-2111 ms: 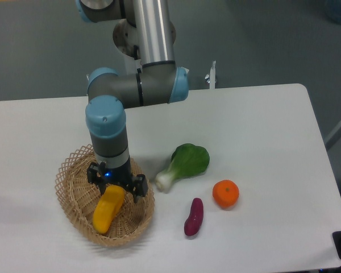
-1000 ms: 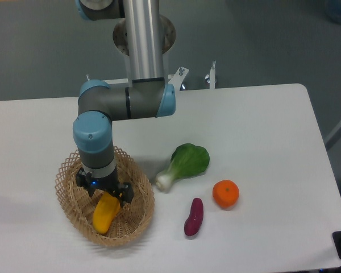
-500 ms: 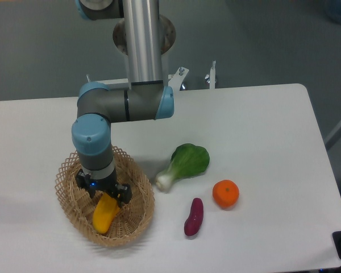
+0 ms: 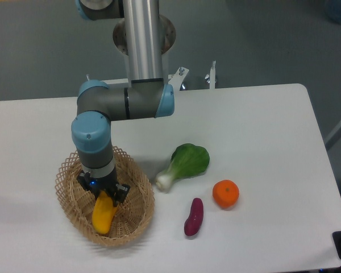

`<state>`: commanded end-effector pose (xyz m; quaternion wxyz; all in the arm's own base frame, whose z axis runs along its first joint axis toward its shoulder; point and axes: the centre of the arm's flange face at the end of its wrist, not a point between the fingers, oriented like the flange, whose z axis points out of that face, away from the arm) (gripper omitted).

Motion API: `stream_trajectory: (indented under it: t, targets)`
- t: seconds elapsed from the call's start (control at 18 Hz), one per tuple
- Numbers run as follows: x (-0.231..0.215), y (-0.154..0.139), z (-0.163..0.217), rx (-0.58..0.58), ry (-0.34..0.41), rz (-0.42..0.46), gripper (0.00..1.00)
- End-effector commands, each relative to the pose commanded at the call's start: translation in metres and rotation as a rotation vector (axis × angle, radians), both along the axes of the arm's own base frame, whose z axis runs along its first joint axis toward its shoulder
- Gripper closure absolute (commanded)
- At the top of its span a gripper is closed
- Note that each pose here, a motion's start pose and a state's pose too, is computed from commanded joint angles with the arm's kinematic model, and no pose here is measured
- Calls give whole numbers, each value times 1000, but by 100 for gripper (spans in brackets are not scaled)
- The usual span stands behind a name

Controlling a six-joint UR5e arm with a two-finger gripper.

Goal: Pick up the mango from the basket
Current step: 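Lift the yellow mango out of the basket and carry it aside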

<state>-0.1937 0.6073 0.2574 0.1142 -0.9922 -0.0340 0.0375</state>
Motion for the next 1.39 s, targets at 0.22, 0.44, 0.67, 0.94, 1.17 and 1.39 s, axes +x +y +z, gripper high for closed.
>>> stream_trajectory:
  t: [0.22, 0.44, 0.67, 0.94, 1.17, 1.39]
  targets:
    - [-45, -21, 54, 74, 38, 74, 45]
    - [-90, -54, 72, 35, 45, 75, 45]
    - [-149, -100, 98, -18, 47, 29, 45]
    - [-231, -154, 131, -53, 57, 4, 45]
    - [-276, -198, 133, -77, 83, -69, 45]
    - [-305, -225, 128, -99, 102, -139, 45]
